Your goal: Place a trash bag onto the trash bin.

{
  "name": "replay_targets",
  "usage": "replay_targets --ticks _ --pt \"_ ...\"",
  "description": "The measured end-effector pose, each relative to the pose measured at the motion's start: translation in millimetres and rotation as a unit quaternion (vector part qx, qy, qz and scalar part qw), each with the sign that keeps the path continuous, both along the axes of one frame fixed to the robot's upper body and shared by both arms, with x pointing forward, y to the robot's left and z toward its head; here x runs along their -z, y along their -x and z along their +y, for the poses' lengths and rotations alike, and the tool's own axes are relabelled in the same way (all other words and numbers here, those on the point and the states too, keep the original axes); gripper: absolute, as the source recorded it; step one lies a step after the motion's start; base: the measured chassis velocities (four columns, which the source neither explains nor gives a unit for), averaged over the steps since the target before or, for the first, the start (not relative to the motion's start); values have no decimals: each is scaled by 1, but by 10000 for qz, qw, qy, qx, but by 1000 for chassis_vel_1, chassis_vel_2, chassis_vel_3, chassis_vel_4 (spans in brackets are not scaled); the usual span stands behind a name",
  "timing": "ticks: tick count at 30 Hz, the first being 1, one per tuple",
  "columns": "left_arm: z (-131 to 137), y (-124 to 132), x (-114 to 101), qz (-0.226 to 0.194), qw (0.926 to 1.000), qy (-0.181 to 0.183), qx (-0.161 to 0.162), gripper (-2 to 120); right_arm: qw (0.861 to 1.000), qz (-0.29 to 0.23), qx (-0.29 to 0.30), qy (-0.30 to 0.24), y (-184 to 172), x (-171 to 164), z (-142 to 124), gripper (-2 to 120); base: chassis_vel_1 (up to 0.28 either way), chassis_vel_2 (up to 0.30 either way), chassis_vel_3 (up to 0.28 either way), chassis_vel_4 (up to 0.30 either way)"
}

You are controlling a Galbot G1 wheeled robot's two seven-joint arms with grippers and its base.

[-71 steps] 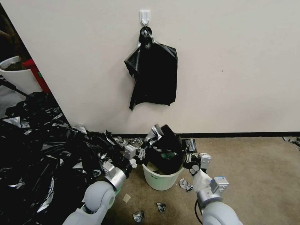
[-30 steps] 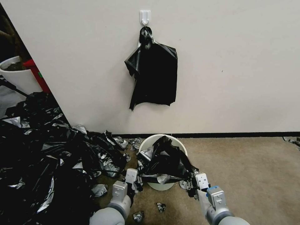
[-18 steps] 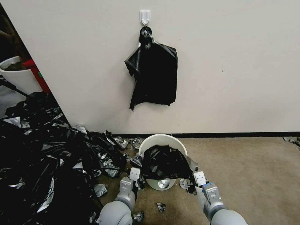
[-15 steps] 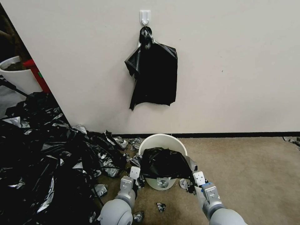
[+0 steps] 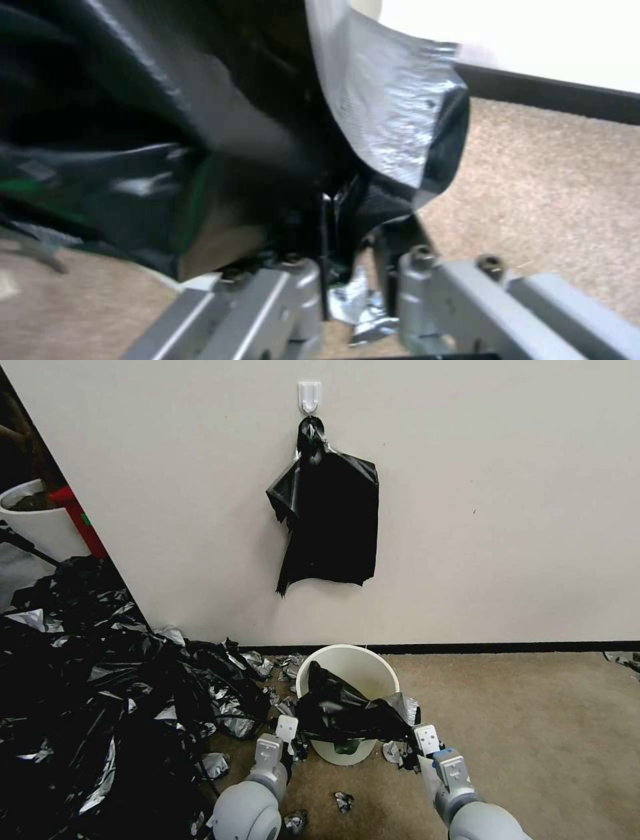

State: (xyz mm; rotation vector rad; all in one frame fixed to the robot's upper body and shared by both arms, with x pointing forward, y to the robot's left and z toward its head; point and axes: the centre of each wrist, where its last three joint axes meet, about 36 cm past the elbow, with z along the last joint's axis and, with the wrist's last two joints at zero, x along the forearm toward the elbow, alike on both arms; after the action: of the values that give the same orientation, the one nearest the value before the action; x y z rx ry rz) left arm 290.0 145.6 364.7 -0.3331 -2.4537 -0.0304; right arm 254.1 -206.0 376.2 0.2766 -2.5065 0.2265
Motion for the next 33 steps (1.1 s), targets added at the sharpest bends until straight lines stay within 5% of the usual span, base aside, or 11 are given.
replay_targets --ticks 5,15,22,23,28,33 --pt "19 10 -26 42 10000 -64 32 25 9994 -2 43 -335 25 -32 2 38 0 0 0 0" --pt "32 24 -44 -10 9997 -180 149 58 9983 125 176 -543 57 -63 1 71 0 0 0 0" --pt "38 34 -61 -375 9991 -66 170 81 9916 -676 245 -1080 60 -81 11 96 0 0 0 0" --pt "43 34 -65 -731 9971 37 202 90 9847 -1148 186 -1300 48 -89 11 99 0 0 0 0" --pt "58 32 -66 -1472 9883 180 365 99 9671 -1868 47 -1726 -8 -84 0 100 0 0 0 0" --pt "69 29 -68 -1861 9809 367 420 100 9681 -1738 -104 -1803 -70 -77 -12 100 0 0 0 0"
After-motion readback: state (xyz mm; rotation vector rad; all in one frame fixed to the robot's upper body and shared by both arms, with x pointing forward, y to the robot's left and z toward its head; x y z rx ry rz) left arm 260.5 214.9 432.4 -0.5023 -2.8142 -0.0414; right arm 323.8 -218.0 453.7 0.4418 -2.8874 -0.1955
